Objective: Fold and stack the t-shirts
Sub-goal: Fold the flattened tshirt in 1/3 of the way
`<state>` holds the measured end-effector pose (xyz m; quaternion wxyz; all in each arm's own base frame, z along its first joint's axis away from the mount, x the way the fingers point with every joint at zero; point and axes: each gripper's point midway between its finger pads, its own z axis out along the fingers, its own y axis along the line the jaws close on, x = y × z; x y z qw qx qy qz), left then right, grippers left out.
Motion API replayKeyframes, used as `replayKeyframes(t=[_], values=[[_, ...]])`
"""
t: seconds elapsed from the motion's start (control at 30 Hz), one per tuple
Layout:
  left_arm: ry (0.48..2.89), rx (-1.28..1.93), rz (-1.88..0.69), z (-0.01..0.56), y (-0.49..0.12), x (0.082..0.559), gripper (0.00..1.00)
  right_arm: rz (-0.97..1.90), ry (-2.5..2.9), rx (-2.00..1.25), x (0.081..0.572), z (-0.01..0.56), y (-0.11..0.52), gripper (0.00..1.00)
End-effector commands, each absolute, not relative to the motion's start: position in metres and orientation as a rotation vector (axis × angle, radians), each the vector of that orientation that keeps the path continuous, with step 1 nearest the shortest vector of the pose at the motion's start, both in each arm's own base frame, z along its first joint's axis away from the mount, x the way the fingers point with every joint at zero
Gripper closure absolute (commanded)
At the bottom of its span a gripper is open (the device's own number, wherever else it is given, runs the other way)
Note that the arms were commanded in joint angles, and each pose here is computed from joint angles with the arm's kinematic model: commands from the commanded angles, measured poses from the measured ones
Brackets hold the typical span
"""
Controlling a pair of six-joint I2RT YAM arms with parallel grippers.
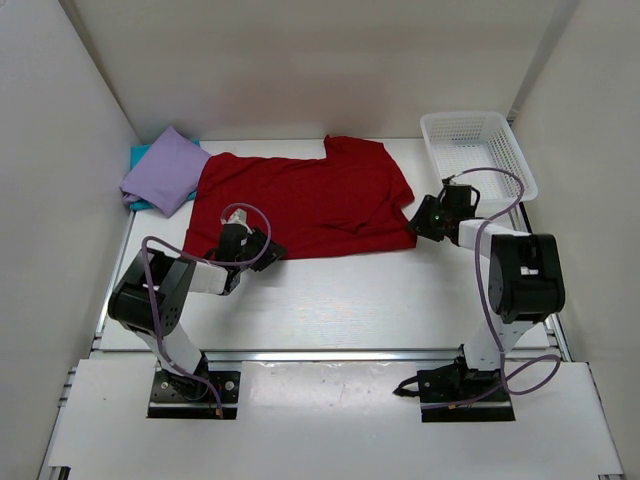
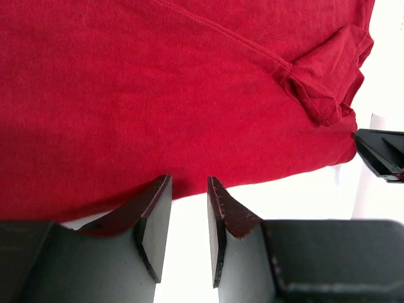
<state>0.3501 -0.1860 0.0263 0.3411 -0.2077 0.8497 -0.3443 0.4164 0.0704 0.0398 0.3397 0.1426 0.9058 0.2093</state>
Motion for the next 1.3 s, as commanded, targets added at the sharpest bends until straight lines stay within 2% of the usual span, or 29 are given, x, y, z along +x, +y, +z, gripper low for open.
replayKeyframes(t=[0.0,0.03,0.07,0.17,0.23,0.43,0.6,0.77,0.87,0.97,1.03,1.13,1.2,1.27], values=[[2.193,-0.514,-0.899,0.040,-0.189,0.345,0.60,0.455,2.235,0.324,0.429,0.088,0.065,0.63],[2.177,-0.488,-0.923,0.050,-0.194,0.345,0.60,0.419,2.197,0.315,0.428,0.103,0.066,0.64],[2.179,-0.495,-0.910,0.049,-0.194,0.345,0.59,0.410,2.204,0.311,0.421,0.101,0.074,0.69],[2.160,-0.434,-0.911,0.063,-0.211,0.355,0.59,0.411,2.176,0.262,0.411,0.111,0.089,0.89],[2.176,-0.409,-0.910,0.062,-0.219,0.360,0.58,0.452,2.204,0.218,0.406,0.102,0.104,1.00],[2.252,-0.438,-0.920,0.037,-0.229,0.369,0.59,0.494,2.355,0.108,0.410,0.058,0.137,1.00],[2.329,-0.501,-1.003,0.007,-0.227,0.348,0.61,0.452,2.464,0.227,0.386,0.023,0.119,1.00],[2.416,-0.486,-1.046,-0.009,-0.234,0.303,0.61,0.429,2.486,0.337,0.332,0.010,0.097,1.00],[2.446,-0.466,-1.048,-0.009,-0.232,0.262,0.62,0.436,2.527,0.422,0.276,-0.008,0.084,1.00],[2.448,-0.479,-1.029,-0.006,-0.224,0.223,0.60,0.490,2.507,0.474,0.241,-0.011,0.081,1.00],[2.427,-0.499,-1.030,-0.001,-0.213,0.201,0.60,0.506,2.446,0.462,0.234,0.000,0.083,1.00],[2.371,-0.509,-1.046,0.015,-0.208,0.187,0.54,0.459,2.425,0.421,0.224,0.009,0.087,1.00],[2.287,-0.501,-1.047,0.033,-0.201,0.196,0.47,0.469,2.353,0.377,0.236,0.035,0.092,0.93],[2.211,-0.505,-1.019,0.053,-0.186,0.211,0.42,0.479,2.287,0.325,0.249,0.062,0.095,0.78]])
